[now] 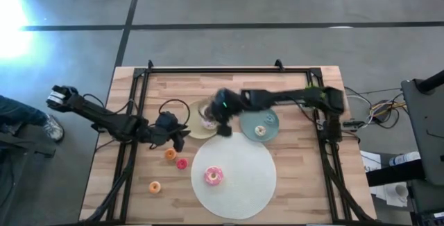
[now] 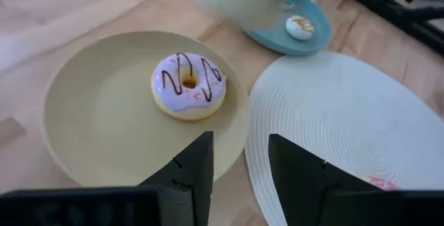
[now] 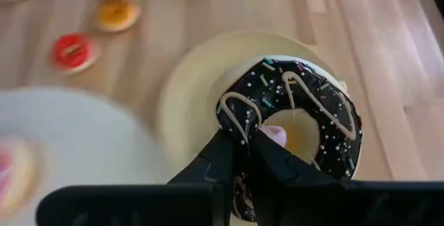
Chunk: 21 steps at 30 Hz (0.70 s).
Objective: Pick & Place donuts
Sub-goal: Put the large brown donut on the light yellow plate
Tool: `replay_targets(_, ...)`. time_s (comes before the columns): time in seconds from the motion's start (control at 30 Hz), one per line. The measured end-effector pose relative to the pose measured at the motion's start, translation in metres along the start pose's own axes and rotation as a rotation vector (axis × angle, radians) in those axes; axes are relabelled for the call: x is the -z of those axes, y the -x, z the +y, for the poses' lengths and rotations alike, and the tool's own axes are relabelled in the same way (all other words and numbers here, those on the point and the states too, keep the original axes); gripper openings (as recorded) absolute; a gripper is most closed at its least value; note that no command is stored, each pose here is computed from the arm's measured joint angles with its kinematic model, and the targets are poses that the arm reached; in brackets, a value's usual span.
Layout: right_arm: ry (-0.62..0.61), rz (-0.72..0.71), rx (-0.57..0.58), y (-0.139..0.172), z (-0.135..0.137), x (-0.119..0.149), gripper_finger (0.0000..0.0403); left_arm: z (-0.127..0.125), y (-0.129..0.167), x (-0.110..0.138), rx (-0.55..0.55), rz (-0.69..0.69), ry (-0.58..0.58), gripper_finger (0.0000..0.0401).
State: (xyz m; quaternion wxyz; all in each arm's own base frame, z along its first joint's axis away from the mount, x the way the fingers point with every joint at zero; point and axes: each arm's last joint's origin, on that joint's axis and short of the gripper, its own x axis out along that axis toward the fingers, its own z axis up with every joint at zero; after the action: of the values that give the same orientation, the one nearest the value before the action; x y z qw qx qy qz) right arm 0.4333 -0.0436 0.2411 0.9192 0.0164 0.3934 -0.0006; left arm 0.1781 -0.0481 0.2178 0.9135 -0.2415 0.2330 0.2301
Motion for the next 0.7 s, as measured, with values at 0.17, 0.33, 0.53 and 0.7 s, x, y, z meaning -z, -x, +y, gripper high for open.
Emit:
replay_targets(0.17,-0.039,0.016,-0.064,-0.042,-0.030,-0.021,0.0020,-0.008,0.016,0.000,-0.055,-0.026,-0.026,0.0102)
replay_targets(0.33,-0.037,0.056,-0.051,-0.073,-0.053,-0.034,0.0020,-0.008,0.026,0.005,-0.085,-0.037,0.030,0.0100)
replay_targets(0.53,-0.072,0.143,-0.098,-0.097,-0.070,-0.029,0.0033,-0.006,0.028,0.008,-0.111,-0.050,0.053,0.0100)
replay_targets(0.7,-0.079,0.123,-0.115,-0.103,-0.072,-0.034,0.0062,-0.004,0.028,0.007,-0.130,-0.068,0.046,0.0100)
